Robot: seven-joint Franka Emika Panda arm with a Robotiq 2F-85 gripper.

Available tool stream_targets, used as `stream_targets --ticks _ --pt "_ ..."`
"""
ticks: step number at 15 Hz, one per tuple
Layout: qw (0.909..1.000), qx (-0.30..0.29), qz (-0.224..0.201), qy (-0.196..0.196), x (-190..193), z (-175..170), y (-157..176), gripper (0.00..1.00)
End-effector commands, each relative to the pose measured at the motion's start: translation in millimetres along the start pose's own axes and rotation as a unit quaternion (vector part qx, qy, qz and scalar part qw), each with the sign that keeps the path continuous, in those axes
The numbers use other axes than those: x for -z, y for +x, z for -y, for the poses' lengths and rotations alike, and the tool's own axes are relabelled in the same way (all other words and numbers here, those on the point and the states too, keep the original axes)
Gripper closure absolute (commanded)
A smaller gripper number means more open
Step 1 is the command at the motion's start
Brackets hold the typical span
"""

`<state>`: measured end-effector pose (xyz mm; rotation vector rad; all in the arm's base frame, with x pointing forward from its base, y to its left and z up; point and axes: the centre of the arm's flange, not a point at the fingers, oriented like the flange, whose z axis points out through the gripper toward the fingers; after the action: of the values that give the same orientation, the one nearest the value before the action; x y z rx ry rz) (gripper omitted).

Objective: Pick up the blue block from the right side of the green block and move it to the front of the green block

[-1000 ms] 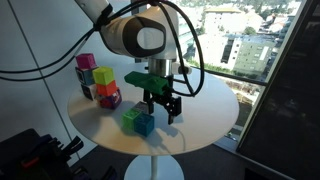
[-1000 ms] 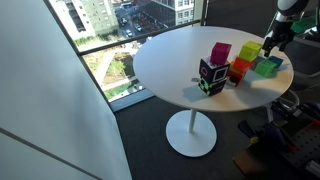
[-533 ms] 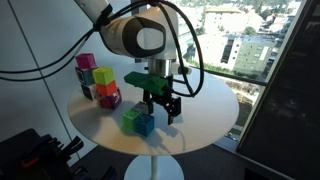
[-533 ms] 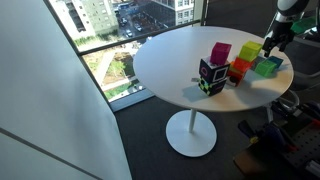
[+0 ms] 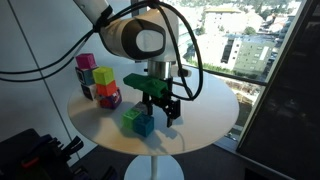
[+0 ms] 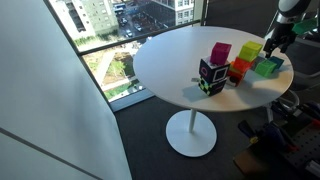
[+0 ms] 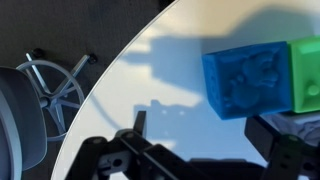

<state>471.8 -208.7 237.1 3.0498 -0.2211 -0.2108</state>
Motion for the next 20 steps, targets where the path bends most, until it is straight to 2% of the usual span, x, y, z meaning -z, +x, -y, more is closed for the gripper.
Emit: stream_targets --ticks 1,12,20 --pt "0.9999 -0.001 -0.002 0.013 2 -6 -8 0.00" --pt "0.9997 0.008 0.007 0.024 -6 -4 -23 0.00" --pt "0.9996 0.010 0.001 0.025 5 -4 -41 0.00"
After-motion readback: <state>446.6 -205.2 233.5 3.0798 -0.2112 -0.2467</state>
